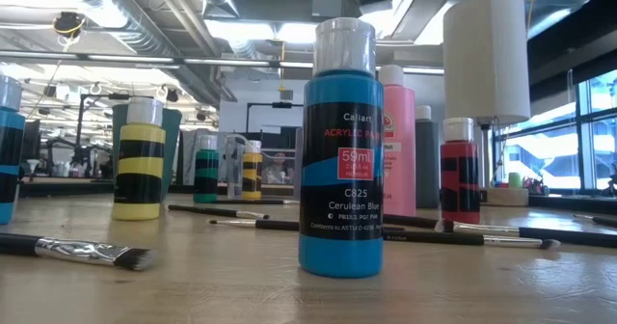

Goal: Pick & Place Paint Supplies
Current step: Put the green paint bottle into the transparent bin

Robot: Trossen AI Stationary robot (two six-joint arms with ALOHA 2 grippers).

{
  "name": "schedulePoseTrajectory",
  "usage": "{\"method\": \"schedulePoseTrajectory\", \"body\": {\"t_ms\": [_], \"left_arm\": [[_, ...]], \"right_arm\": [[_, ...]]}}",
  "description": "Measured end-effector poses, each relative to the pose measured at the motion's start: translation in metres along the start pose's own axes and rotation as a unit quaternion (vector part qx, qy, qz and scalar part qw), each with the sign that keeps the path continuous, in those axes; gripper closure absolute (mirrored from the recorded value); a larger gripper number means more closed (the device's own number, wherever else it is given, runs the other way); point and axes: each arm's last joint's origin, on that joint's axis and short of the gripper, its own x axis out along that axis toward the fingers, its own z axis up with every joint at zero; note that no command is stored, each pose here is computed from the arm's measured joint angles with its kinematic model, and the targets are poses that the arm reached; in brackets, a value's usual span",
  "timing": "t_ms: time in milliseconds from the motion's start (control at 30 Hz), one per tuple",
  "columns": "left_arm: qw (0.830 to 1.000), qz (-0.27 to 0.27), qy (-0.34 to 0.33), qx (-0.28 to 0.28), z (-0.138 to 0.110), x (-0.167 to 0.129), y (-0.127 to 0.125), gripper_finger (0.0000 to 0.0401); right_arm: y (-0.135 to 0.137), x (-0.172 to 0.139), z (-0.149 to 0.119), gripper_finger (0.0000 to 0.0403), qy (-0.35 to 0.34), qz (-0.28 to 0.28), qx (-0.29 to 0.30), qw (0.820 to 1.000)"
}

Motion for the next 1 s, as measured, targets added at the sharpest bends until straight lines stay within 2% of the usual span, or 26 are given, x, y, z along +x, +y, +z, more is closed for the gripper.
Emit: {"method": "schedulePoseTrajectory", "body": {"t_ms": [133,333,767,1000], "left_arm": [[1.0,-0.001,0.0,-0.001,0.0,-0.0001,-0.0002,0.026],[1.0,0.004,0.001,0.003,0.0003,-0.0003,-0.0005,0.026],[1.0,0.008,0.001,0.001,0.0009,-0.0008,-0.0015,0.026],[1.0,0.003,0.0,0.007,0.0024,-0.0024,-0.0062,0.026]], "right_arm": [[-0.0009,-0.0005,0.0009,0.0263,-0.003,0.0,0.002,1.0],[-0.0028,-0.0014,0.0003,0.0259,0.008,0.005,0.05,0.999],[-0.0021,-0.0014,0.0004,0.0172,0.013,0.009,0.058,0.998],[-0.0032,-0.0016,-0.002,0.0179,0.025,0.001,0.046,0.999]]}}
